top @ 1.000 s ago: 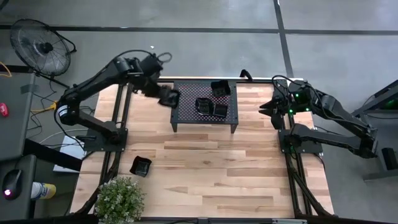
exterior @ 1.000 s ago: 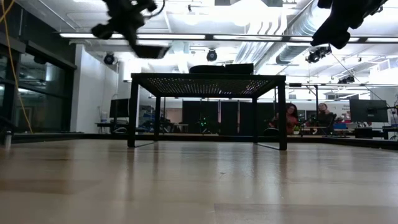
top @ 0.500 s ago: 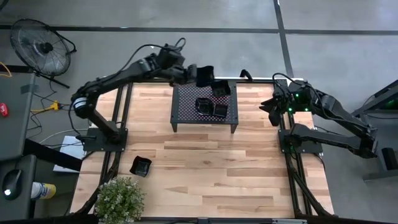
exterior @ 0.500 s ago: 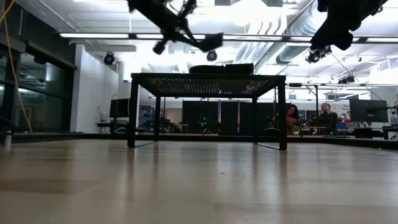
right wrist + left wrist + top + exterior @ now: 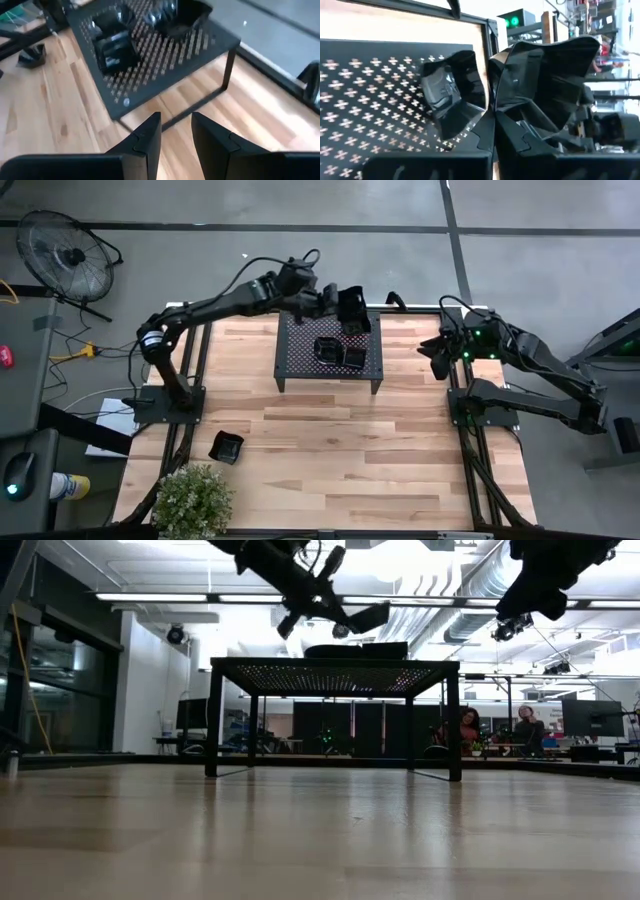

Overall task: Pick & Place Mini shaped plates
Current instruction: Stack the black distorted square plate on top of the other black distorted square plates on the shelf

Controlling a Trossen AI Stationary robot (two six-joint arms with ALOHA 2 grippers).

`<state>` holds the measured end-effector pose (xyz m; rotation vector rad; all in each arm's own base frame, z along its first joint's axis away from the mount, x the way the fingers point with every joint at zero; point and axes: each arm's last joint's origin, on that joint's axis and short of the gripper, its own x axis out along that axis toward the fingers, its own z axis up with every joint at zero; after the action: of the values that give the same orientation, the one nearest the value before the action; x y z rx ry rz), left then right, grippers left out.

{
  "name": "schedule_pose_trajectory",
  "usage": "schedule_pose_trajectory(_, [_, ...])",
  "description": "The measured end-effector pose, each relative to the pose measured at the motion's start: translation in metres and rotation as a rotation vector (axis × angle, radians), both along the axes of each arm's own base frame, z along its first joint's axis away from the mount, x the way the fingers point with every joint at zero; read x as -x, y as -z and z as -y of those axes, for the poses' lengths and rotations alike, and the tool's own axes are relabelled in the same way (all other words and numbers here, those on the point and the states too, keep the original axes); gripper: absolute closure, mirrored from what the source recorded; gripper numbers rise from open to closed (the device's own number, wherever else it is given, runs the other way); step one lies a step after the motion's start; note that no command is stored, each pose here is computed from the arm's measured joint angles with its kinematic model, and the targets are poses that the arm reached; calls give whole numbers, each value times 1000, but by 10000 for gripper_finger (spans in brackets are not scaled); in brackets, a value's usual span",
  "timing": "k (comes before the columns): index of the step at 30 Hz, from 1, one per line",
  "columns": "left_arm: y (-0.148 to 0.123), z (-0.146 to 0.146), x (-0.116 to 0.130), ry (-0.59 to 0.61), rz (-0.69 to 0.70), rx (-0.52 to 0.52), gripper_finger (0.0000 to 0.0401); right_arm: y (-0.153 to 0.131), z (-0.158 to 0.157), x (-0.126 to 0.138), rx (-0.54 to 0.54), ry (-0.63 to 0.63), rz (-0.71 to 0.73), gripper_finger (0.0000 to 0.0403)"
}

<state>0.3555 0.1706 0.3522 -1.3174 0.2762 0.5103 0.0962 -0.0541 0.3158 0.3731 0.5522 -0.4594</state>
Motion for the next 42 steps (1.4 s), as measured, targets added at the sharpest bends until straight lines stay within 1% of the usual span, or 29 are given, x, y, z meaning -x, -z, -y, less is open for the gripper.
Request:
schedule_pose_trajectory(3, [-10,4,-4,37,-8,-49,401,-6,2,-4,32,-18,66,299])
schedule_pose_trajectory(5, [-15,6,-4,36,-30,-90,401,-11,4,-8,36,-21,137,299])
schedule_pose_trajectory(8, [-19,12,-4,14,-88,-160,401,-21,9,-15,26,53,253,299])
schedule_pose_trajectory(9, [-21,14,-4,12,-105,-197,401,-23,11,-19,23,66,288,299])
schedule_pose_trajectory(12, [-27,22,-8,-6,-134,-324,401,-29,19,-33,52,61,364,299])
schedule_pose_trajectory(14, [-31,30,-12,-8,-157,-451,401,-30,23,-44,75,41,379,299])
schedule_pose_trajectory(17, [-34,44,-18,-44,-214,-617,401,-27,28,-59,93,34,380,299])
schedule_pose_trajectory(19, [-35,54,-20,-77,-277,-723,401,-28,29,-68,117,37,395,299])
schedule_pose_trajectory(22, [-38,70,-23,-150,-387,-879,401,-32,27,-81,202,12,438,299])
schedule_pose_trajectory(25, [-42,83,-25,-224,-449,-989,401,-36,24,-89,320,39,452,299])
schedule_pose_trajectory(28, [-47,92,-27,-261,-482,-1071,401,-35,23,-98,424,81,414,299])
schedule_pose_trajectory(30, [-50,96,-27,-295,-524,-1122,401,-35,21,-106,477,73,411,299])
schedule_pose_trajectory(32, [-52,99,-28,-302,-561,-1171,401,-33,19,-114,518,63,402,299])
schedule_pose_trajectory(35, [-53,100,-29,-270,-567,-1205,401,-30,19,-124,536,101,404,299])
schedule_pose_trajectory(37, [-54,100,-29,-265,-570,-1211,401,-29,20,-129,545,123,419,299])
schedule_pose_trajectory(42, [-54,100,-29,-249,-577,-1224,401,-31,21,-135,548,173,466,299])
